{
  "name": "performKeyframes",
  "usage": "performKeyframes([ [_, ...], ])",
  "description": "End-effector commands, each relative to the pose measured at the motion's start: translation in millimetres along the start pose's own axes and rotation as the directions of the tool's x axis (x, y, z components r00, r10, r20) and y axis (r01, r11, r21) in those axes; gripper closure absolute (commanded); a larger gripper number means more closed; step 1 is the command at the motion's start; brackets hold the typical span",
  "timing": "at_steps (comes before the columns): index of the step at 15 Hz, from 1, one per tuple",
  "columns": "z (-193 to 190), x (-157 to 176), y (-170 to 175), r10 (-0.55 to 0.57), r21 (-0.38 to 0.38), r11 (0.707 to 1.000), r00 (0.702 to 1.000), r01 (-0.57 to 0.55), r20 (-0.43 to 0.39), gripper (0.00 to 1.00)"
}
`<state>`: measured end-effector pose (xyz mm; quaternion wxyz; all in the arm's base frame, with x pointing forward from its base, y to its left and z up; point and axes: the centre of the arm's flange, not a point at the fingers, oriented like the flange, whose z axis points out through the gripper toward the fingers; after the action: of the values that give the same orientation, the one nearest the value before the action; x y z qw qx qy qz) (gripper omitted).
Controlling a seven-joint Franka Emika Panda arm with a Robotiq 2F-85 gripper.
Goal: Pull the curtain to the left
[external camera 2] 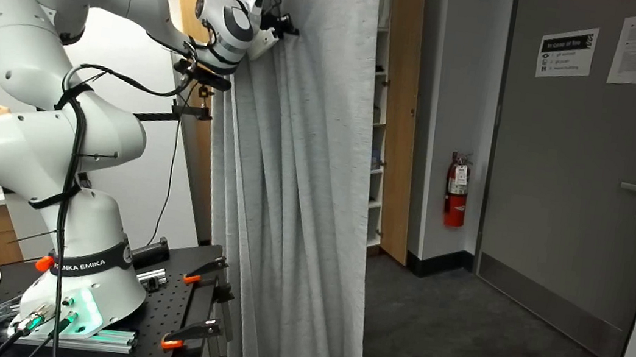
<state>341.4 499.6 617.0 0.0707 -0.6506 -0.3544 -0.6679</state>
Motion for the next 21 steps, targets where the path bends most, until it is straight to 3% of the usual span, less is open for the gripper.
performKeyframes([
  [1, 10.5, -26.6, -40.4, -0.135, 0.079, 0.988, 0.988, 0.13, 0.071, 1.0],
  [10, 6.6, -28.0, -25.9, -0.378, -0.043, 0.921, 0.915, 0.387, 0.141, 1.0],
  [16, 3.7, -31.5, -21.7, -0.433, -0.143, 0.858, 0.844, 0.494, 0.318, 1.0],
  [21, 1.4, -34.9, -18.1, -0.43, -0.18, 0.795, 0.748, 0.579, 0.507, 1.0],
])
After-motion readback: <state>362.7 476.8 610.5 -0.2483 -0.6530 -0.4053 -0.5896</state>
